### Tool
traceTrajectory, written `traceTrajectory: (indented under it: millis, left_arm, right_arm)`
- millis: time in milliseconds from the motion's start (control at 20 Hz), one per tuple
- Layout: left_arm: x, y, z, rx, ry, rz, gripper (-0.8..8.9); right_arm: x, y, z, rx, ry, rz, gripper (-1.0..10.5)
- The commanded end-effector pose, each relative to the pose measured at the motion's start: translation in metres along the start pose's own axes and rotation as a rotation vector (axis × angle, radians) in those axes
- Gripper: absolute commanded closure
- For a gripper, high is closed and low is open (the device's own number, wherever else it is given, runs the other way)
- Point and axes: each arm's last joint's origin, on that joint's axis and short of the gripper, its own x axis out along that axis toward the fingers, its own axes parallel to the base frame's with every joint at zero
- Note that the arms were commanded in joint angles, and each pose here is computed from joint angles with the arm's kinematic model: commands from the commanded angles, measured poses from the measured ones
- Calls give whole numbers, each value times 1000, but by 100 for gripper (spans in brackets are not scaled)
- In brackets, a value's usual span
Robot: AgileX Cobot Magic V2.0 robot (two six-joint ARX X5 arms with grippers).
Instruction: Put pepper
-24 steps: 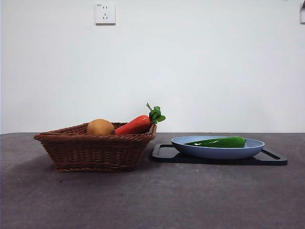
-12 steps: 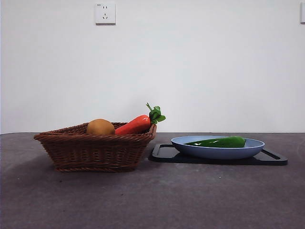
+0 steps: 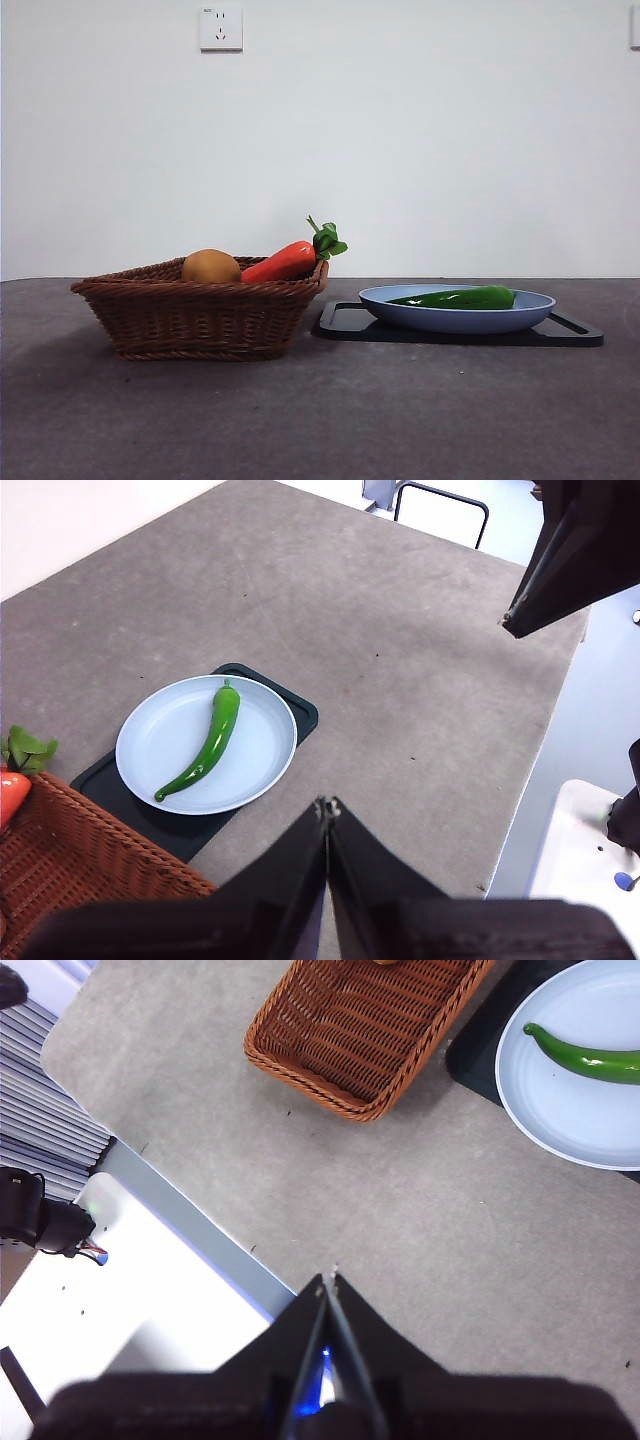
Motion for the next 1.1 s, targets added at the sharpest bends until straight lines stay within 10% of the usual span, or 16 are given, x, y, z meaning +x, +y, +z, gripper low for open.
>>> traceTrajectory:
  millis: [50, 500, 850, 1100]
  left_arm:
    - [-1, 0, 5, 47, -10, 14, 805]
    - [-107, 48, -3, 1, -423, 638, 805]
    - [-117, 44, -113, 10, -621, 1036, 805]
    - [-80, 48, -197, -89, -562, 1047, 805]
  right_arm:
    - [-2, 1, 1, 5, 7, 0, 936]
    - [-2, 1, 1, 5, 7, -1, 936]
    - [-2, 1, 1, 5, 7, 0, 936]
    - [-2, 1, 1, 5, 7, 0, 936]
